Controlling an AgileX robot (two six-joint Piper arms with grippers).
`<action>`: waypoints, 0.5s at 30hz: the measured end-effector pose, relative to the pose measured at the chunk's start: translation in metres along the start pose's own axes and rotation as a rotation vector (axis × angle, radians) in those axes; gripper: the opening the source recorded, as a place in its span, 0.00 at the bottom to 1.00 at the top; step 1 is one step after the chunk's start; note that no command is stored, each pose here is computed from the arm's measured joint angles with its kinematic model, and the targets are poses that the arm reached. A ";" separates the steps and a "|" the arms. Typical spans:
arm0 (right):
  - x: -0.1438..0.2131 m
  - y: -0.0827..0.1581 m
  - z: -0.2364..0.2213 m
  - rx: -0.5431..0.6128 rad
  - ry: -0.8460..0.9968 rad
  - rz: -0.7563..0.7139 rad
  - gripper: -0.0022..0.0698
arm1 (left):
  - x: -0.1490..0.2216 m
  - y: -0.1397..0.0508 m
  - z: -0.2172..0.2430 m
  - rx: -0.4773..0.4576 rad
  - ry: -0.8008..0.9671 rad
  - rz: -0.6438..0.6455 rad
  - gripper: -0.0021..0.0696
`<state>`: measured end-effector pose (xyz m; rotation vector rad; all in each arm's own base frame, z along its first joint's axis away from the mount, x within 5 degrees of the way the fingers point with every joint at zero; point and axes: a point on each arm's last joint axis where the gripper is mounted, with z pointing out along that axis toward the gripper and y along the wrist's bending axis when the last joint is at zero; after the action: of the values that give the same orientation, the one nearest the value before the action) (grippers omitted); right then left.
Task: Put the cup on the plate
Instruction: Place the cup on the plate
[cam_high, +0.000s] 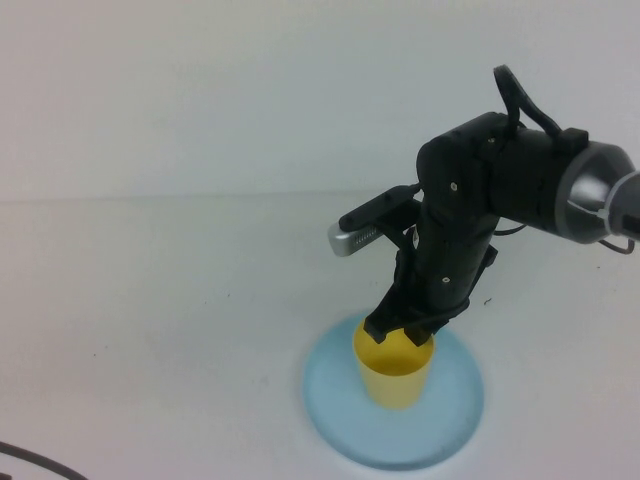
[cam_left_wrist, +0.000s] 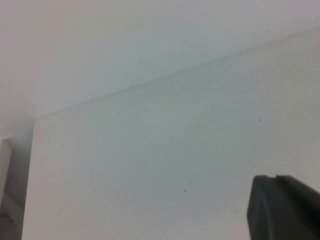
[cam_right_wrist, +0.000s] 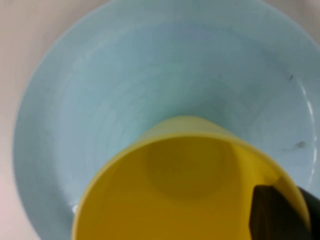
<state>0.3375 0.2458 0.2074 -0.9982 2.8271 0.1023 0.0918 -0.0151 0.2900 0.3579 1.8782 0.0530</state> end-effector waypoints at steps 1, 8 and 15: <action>0.000 0.000 0.000 0.004 -0.004 -0.002 0.07 | 0.000 0.000 0.000 0.000 0.000 0.000 0.03; -0.001 -0.001 0.001 0.013 -0.008 -0.004 0.07 | 0.000 0.000 0.000 0.000 0.000 0.004 0.03; -0.001 -0.001 0.008 0.012 0.006 -0.002 0.07 | 0.001 0.000 0.000 -0.001 0.006 0.011 0.03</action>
<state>0.3402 0.2463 0.2001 -1.0005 2.8288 0.0820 0.0917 -0.0149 0.2896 0.3675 1.8818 0.0624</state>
